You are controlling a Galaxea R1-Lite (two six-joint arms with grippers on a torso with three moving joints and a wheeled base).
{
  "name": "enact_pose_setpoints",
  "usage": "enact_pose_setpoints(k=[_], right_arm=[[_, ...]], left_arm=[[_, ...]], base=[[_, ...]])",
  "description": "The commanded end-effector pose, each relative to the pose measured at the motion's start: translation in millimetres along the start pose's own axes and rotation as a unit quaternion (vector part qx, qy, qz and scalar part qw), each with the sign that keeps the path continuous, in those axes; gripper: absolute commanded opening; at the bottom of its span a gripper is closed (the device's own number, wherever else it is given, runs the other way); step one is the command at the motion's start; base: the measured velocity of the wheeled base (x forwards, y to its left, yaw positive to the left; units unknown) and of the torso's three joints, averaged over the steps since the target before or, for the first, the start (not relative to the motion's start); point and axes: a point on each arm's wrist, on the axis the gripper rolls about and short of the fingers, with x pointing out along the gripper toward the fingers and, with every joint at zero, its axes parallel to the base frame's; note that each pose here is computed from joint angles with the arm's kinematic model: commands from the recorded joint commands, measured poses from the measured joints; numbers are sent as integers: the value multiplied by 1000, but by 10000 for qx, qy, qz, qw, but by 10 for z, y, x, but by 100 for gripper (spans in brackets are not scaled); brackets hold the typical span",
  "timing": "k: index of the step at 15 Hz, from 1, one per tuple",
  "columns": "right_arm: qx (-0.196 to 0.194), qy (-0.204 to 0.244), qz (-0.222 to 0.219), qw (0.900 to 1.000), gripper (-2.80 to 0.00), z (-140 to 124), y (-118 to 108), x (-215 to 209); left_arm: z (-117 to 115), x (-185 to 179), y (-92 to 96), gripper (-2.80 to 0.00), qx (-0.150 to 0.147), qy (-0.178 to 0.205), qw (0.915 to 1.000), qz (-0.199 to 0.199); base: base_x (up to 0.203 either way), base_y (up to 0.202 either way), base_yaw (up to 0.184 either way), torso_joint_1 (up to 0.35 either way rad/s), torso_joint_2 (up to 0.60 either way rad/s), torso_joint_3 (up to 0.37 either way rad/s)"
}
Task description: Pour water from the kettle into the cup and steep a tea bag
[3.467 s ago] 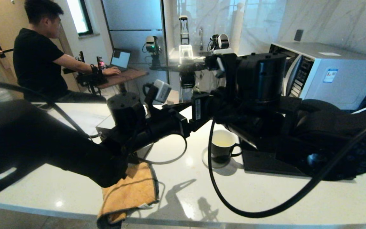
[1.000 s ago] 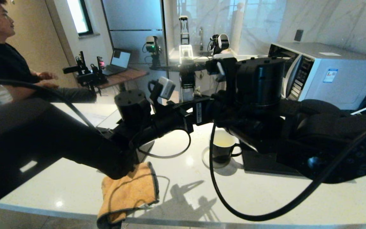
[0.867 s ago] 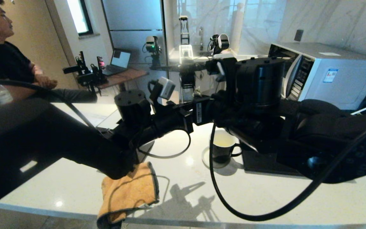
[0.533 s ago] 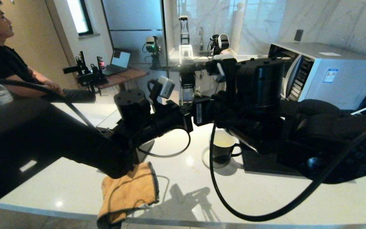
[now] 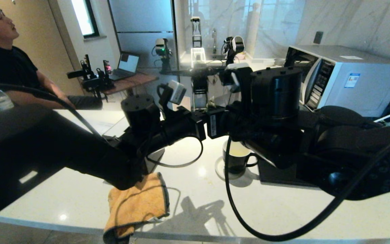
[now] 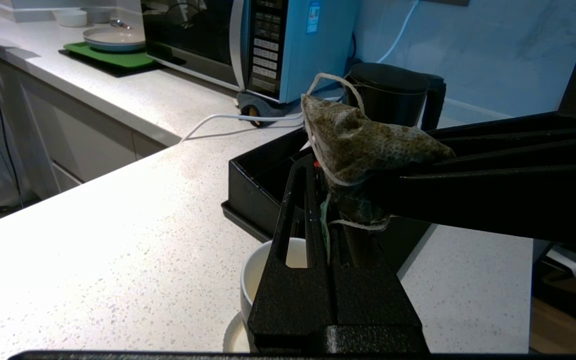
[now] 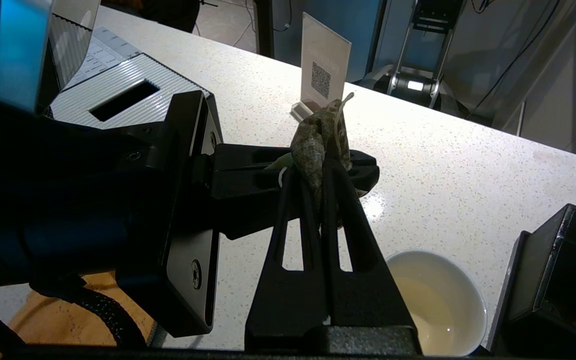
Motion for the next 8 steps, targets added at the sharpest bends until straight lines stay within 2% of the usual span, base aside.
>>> enact_pose_setpoints(k=[1, 8], right_arm=[[7, -15, -11, 10000, -280, 7, 0, -3], [37, -62, -93, 9999, -280, 46, -65, -3]], left_arm=[[15, -8, -6, -280, 11, -36, 10000, -19], [30, -18, -14, -280, 16, -44, 10000, -21]], base=[[0, 0, 0, 0, 0, 0], [0, 0, 0, 0, 0, 0]])
